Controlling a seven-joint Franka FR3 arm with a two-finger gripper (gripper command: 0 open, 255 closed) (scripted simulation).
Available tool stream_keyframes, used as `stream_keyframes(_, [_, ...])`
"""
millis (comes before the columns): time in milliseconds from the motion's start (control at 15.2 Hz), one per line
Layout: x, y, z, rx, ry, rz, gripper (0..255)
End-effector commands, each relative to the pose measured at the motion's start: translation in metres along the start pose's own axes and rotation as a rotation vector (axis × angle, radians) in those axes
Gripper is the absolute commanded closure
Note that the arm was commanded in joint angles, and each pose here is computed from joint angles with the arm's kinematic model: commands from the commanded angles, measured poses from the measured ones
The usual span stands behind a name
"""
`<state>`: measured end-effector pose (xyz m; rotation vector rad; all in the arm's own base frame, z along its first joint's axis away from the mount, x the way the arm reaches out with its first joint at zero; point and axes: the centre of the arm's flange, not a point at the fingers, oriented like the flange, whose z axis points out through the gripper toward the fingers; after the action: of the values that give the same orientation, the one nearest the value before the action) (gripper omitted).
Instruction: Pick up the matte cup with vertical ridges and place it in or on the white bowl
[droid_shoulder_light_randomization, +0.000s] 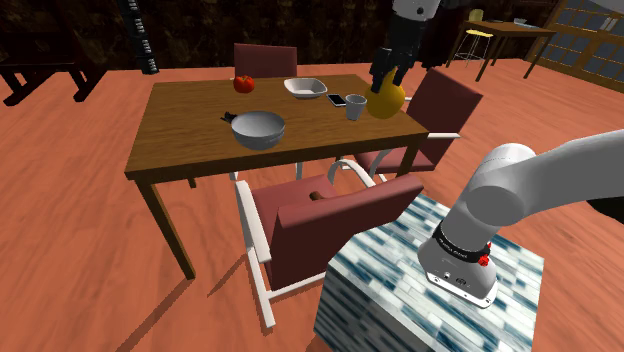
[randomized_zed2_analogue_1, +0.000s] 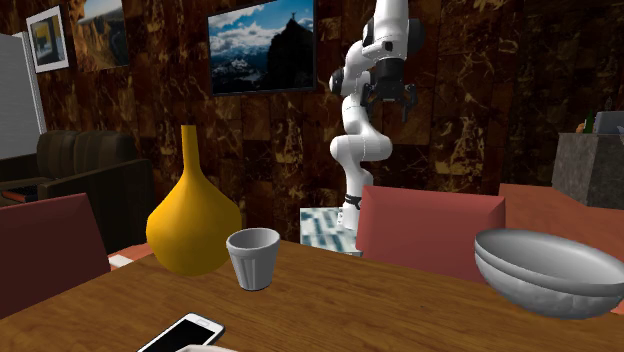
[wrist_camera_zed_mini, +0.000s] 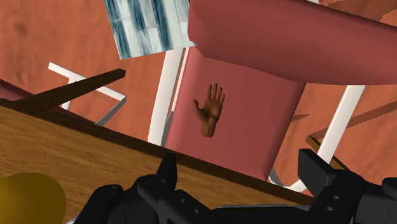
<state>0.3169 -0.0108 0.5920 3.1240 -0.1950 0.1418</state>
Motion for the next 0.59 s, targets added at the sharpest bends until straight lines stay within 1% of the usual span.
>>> stream_keyframes(0, [0.000, 0.000, 0.000, 0.000, 0.000, 0.000, 0])
stream_keyframes(528, [0.067, 0.054, 0.056, -0.042, -0.007, -0.030, 0])
